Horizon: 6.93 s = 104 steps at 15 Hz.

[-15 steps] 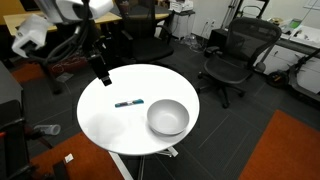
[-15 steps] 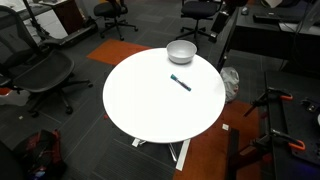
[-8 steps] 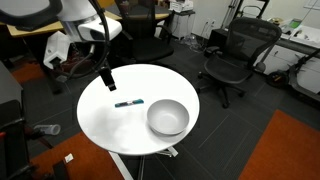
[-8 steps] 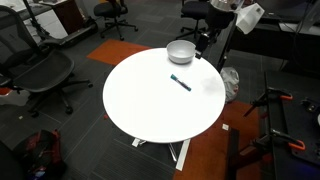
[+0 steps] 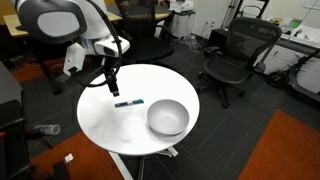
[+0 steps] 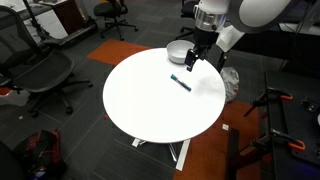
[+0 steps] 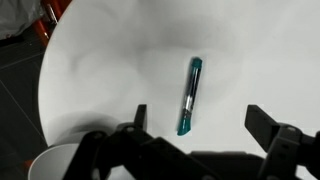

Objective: Move the green pen from the right to the left

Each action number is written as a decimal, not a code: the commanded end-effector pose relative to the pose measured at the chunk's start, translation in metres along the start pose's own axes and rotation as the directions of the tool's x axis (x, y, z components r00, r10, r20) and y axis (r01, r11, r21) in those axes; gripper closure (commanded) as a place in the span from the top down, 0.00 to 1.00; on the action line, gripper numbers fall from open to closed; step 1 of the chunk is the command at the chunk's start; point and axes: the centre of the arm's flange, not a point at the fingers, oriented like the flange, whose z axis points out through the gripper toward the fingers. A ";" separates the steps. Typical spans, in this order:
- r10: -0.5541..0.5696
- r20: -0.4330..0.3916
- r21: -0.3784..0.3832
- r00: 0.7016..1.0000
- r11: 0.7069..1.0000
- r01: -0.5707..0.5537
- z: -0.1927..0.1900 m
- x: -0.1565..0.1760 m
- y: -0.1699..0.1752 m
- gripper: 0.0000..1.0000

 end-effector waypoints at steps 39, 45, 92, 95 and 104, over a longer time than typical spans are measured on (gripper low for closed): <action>0.164 0.067 -0.019 0.984 0.986 -0.163 0.125 0.081 -0.009 0.05; 0.113 0.017 -0.004 0.993 0.994 -0.113 0.101 0.090 -0.034 0.05; -0.260 -0.125 -0.023 0.957 0.965 0.259 -0.097 0.092 -0.079 1.00; -0.332 -0.103 -0.003 0.938 0.943 0.334 -0.121 0.076 -0.058 1.00; -0.443 -0.076 0.047 0.893 0.893 0.447 -0.145 0.060 -0.022 1.00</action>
